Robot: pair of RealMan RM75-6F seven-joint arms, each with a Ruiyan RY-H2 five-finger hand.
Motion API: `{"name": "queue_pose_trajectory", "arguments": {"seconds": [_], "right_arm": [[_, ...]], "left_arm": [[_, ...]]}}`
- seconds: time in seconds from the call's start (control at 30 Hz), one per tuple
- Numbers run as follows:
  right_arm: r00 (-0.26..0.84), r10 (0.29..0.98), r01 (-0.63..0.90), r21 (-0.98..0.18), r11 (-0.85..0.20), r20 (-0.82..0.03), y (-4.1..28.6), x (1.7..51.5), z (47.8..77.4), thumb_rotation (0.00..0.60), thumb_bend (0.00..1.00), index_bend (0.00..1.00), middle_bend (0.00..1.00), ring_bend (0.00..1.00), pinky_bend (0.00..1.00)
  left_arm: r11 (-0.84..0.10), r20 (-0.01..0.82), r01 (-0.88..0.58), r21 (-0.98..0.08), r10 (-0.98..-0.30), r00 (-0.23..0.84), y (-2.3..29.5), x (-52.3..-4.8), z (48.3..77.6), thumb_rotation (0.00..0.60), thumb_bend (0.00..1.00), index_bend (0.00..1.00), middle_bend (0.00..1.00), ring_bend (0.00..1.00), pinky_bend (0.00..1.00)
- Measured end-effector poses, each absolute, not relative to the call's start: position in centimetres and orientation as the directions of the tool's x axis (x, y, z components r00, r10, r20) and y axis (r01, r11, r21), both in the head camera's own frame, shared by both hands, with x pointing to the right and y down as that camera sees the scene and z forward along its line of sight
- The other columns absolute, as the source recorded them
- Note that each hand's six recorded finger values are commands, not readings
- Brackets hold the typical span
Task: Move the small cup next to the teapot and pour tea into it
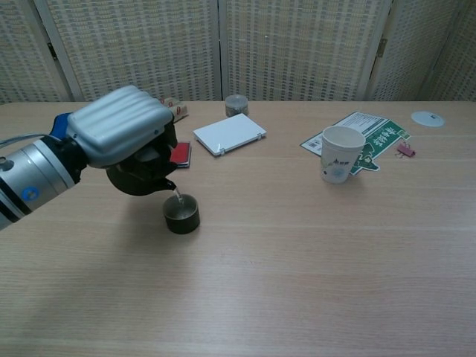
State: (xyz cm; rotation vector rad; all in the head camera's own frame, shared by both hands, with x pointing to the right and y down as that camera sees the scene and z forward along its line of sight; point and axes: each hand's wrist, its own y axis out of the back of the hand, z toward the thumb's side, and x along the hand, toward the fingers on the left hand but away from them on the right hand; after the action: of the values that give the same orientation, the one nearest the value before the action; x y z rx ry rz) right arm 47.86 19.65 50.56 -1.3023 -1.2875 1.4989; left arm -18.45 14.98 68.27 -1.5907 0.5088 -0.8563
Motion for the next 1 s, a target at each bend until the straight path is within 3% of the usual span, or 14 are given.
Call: {"name": "queue_pose_trajectory", "arguments": {"seconds": [1.0], "right_arm": [[-0.197,0.957,0.071,-0.977,-0.203,-0.213,19.67,47.99,50.47,0.6,0.2,0.31,0.28,0.18,0.27]], "left_arm": [[-0.187,0.244,0.156,-0.97,-0.736,0.631,14.7,-18.66,68.5,0.6,0.36,1.0,1.0,1.0,0.57]]}}
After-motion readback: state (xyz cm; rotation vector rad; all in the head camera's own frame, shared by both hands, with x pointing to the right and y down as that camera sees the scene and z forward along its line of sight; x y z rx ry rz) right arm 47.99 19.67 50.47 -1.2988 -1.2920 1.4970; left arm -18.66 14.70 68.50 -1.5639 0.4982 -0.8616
